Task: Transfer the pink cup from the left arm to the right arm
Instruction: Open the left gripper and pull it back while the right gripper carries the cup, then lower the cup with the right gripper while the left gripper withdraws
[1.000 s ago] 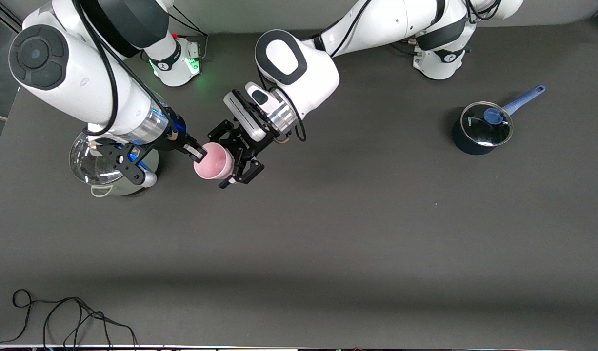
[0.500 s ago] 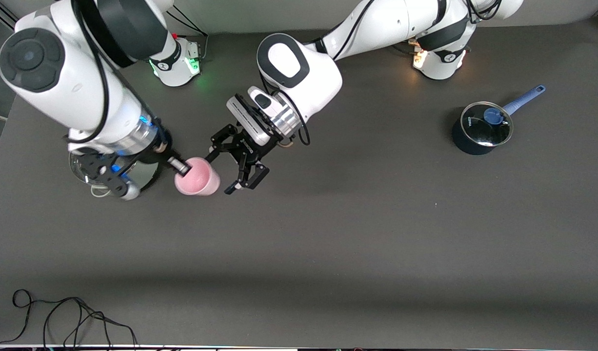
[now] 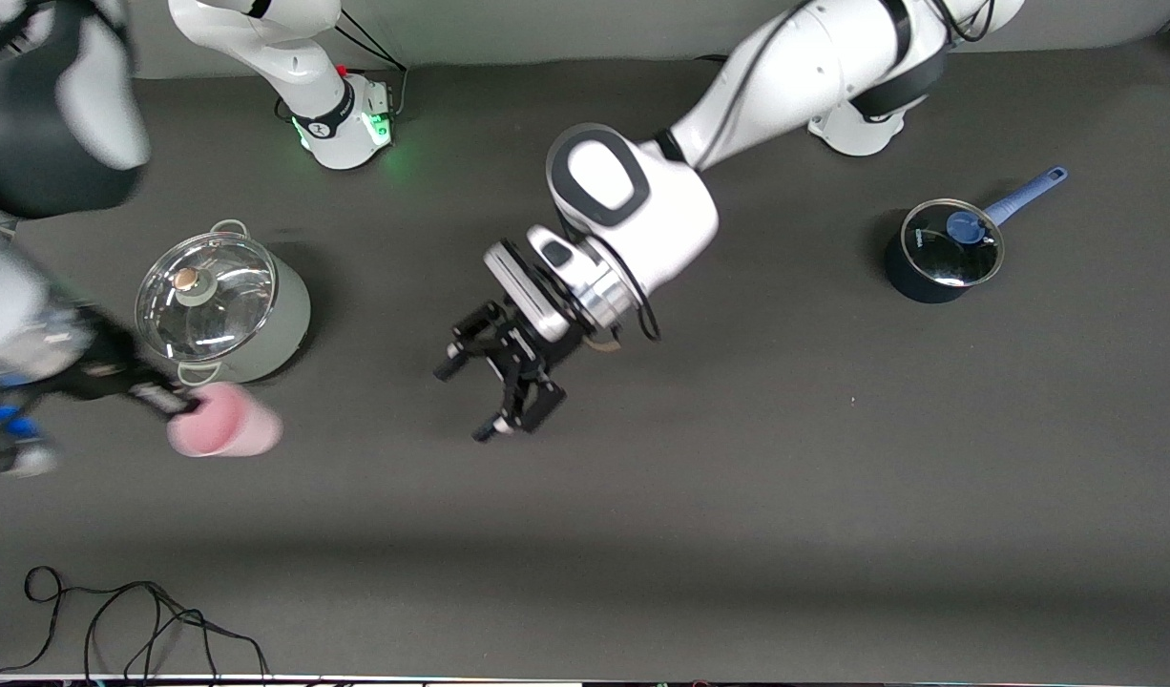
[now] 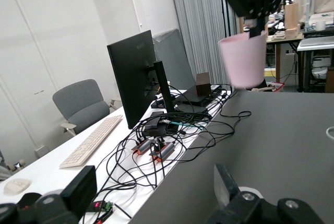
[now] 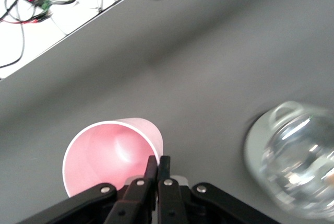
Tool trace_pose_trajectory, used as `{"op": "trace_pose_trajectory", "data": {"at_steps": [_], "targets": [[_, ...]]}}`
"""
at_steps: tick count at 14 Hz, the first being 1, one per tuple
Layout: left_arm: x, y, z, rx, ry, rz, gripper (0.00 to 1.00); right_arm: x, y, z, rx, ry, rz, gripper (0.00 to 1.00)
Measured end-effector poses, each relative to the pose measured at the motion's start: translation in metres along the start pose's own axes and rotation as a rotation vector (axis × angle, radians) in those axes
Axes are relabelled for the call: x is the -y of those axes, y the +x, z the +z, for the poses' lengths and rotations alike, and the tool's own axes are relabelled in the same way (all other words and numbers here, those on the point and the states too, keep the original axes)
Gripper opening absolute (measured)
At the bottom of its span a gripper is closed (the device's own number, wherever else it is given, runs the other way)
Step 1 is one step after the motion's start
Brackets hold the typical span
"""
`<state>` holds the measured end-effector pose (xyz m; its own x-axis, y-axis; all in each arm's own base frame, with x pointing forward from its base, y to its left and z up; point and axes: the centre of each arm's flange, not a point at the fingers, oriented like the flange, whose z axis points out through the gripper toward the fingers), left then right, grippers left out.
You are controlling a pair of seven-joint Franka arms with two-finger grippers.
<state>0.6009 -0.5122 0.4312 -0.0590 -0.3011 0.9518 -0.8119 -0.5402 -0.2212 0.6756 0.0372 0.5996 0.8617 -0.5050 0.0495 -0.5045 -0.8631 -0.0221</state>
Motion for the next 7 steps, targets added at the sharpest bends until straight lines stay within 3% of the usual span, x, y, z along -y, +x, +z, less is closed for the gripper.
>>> {"op": "trace_pose_trajectory", "data": {"at_steps": [3,7], "targets": [[0.056,-0.024,-0.006,-0.024,-0.093,0.086,1.00,-0.098,0.055,0.003,0.003,-0.011,-0.130,0.02],[0.092,-0.050,-0.024,-0.005,-0.217,0.180,1.00,-0.176,0.088,0.023,0.041,-0.020,-0.337,0.02]]}}
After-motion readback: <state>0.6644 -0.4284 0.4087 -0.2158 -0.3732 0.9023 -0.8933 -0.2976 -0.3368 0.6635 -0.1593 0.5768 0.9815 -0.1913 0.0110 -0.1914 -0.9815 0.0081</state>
